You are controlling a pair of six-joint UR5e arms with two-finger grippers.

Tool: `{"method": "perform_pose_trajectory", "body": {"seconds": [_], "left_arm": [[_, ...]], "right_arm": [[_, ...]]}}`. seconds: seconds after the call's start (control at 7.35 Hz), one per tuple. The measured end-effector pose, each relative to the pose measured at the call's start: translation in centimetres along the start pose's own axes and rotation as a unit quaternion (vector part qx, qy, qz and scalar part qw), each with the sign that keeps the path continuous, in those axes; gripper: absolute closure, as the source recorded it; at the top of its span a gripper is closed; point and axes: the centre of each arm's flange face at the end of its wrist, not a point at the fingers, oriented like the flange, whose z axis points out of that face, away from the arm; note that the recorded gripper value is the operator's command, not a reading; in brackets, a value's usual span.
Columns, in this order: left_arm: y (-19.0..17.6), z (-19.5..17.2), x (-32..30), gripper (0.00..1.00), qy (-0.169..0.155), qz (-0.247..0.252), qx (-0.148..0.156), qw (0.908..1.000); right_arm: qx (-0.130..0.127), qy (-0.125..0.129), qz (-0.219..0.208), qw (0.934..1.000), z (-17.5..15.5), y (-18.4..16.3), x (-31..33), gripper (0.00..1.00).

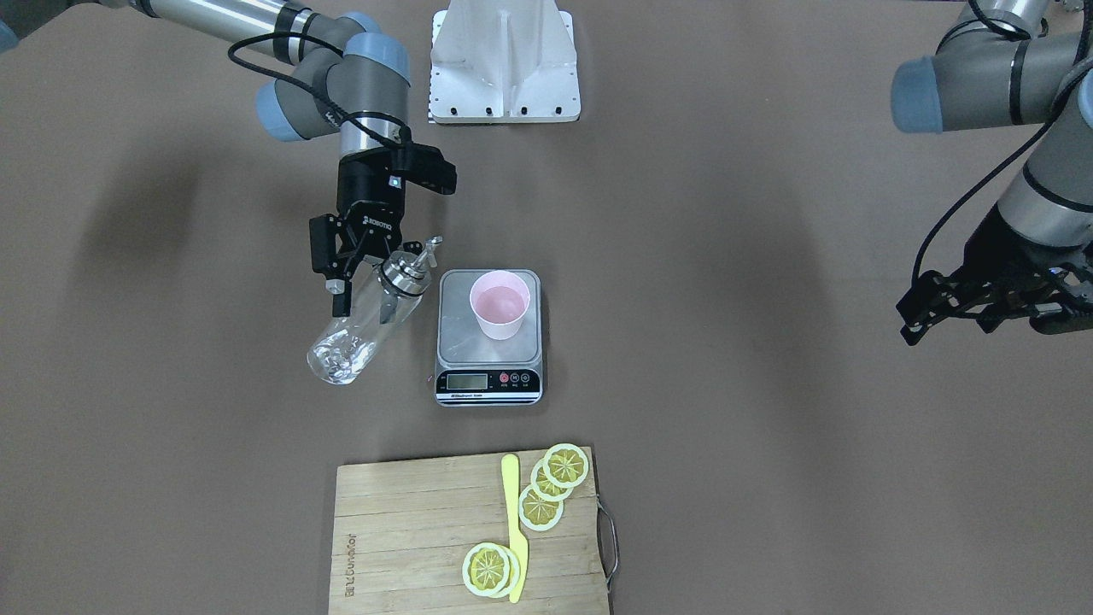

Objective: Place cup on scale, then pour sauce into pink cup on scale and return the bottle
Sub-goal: 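Turn the dispenser upright and carry it back with the right gripper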

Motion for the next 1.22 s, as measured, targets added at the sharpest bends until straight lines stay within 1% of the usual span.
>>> {"method": "perform_pose_trajectory", "body": {"seconds": [0.14, 0.27, 0.41, 0.54, 0.68, 0.95, 1.09, 1.22], "left_arm": [[-0.1, -0.2, 0.2, 0.02, 0.001, 0.001, 0.001, 1.0], [-0.1, -0.4, 0.4, 0.02, 0.003, 0.001, 0.003, 1.0], [0.0, -0.7, 0.6, 0.02, 0.005, 0.001, 0.005, 1.0], [0.0, -0.9, 0.7, 0.02, 0.006, 0.001, 0.006, 1.0], [0.2, -1.1, 0.8, 0.02, 0.007, 0.0, 0.007, 0.9999], [0.4, -1.5, 0.8, 0.02, 0.009, 0.001, 0.009, 0.9999], [0.4, -1.6, 0.9, 0.02, 0.01, 0.001, 0.01, 0.9999], [0.4, -1.6, 0.9, 0.02, 0.01, 0.002, 0.01, 0.9999]], "right_arm": [[-0.003, -0.019, 0.045, 0.9988, 0.4, 1.4, 3.1, 0.91], [-0.005, -0.035, 0.079, 0.9962, 1.1, 3.6, 6.5, 0.91], [-0.006, -0.05, 0.115, 0.992, 1.9, 6.2, 9.9, 0.91], [-0.015, -0.063, 0.154, 0.986, 2.9, 8.8, 13.2, 0.91], [-0.03, -0.074, 0.193, 0.978, 4.0, 11.3, 16.6, 0.91], [-0.079, -0.098, 0.271, 0.9542, 6.0, 15.7, 21.9, 0.91], [-0.111, -0.107, 0.292, 0.9439, 7.0, 18.0, 23.0, 0.9], [-0.143, -0.111, 0.297, 0.9376, 7.9, 20.7, 23.2, 0.9]]}}
